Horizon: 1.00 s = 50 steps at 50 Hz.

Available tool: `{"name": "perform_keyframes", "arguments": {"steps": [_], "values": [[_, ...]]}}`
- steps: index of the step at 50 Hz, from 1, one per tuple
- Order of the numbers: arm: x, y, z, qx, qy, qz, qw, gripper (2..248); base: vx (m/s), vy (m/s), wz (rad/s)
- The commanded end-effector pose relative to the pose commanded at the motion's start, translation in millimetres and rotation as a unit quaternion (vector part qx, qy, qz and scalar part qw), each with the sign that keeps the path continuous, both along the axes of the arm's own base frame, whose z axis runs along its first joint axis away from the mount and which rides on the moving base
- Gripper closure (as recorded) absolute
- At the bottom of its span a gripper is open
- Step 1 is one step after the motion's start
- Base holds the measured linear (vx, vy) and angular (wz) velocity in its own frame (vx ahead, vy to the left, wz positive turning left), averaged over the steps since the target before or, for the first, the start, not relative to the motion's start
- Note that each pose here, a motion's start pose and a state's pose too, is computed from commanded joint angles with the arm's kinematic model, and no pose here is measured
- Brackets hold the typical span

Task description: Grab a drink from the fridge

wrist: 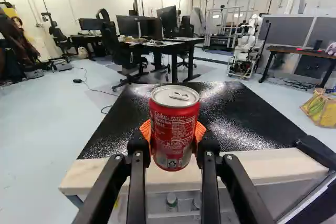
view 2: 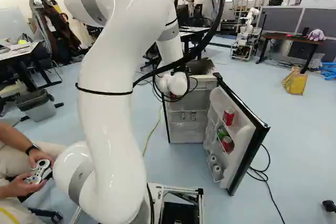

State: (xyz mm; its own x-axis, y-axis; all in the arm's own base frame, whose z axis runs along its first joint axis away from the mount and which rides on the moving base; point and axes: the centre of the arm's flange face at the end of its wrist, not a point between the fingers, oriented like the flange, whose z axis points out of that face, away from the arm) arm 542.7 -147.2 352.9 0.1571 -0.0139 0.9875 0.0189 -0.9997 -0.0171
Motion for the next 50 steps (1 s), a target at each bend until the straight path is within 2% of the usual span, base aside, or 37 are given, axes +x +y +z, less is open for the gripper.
{"name": "perform_keyframes", "arguments": {"steps": [50], "values": [[15.9, -1.3, -2.2, -0.002, -0.005, 0.003, 1.0, 153, 0.0, 0.0, 0.0]]}}
